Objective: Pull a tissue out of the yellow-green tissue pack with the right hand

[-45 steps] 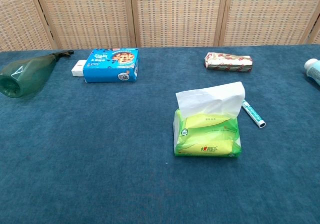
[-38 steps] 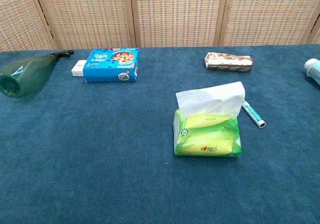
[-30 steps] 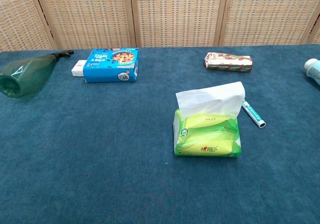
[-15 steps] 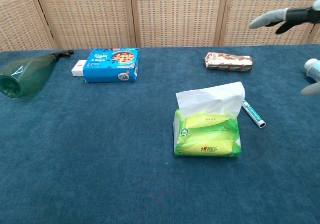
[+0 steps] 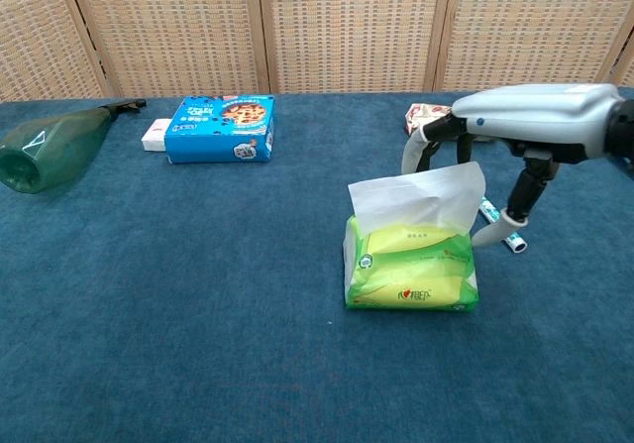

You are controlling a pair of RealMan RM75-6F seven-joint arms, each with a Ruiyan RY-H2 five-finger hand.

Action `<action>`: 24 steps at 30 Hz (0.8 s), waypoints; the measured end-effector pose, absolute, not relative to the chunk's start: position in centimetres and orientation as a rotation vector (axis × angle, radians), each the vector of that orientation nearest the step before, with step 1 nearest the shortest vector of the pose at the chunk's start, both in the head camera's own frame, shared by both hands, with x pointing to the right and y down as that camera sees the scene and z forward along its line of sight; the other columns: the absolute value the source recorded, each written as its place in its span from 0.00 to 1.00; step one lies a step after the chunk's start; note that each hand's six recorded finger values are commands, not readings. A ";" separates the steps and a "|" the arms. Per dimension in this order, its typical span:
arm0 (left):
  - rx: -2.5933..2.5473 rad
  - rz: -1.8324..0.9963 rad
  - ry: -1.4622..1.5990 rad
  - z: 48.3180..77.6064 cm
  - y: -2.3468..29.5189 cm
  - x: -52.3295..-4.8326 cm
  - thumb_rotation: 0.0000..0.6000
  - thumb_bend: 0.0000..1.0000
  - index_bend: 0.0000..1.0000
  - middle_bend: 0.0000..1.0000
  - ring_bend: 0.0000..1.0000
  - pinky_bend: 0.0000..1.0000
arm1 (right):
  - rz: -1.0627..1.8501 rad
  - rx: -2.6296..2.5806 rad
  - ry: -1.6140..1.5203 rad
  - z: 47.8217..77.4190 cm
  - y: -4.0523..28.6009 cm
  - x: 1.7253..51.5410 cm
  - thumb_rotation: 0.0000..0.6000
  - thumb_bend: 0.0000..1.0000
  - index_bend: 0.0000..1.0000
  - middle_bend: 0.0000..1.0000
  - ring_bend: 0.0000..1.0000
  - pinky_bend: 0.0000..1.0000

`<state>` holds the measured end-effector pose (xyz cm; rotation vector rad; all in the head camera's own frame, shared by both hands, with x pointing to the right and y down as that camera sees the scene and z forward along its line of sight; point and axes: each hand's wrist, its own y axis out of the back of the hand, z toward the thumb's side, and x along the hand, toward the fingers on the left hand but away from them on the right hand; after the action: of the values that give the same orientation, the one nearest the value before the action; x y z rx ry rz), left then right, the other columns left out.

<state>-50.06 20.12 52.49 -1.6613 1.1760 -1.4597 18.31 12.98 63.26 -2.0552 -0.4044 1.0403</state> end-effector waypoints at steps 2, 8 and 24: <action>-1.662 -1.461 1.178 52.5 20.1 -50.1 1.00 0.00 0.00 0.00 0.00 0.00 | 1.044 -2.058 -0.407 63.9 13.0 17.7 1.00 0.40 0.51 0.55 0.42 0.52; -1.662 -1.458 1.183 52.5 20.1 -50.1 1.00 0.00 0.00 0.00 0.00 0.00 | 1.046 -2.073 -0.432 64.9 13.0 17.0 1.00 0.67 0.63 0.65 0.51 0.63; -1.672 -1.466 1.191 52.7 19.9 -50.3 1.00 0.00 0.00 0.00 0.00 0.00 | 0.811 -1.968 -0.674 58.7 8.5 15.3 1.00 0.71 0.66 0.67 0.54 0.65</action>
<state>-50.30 19.91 52.70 -1.6716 1.1908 -1.4660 15.33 8.46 58.71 -1.9683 -0.6744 0.8105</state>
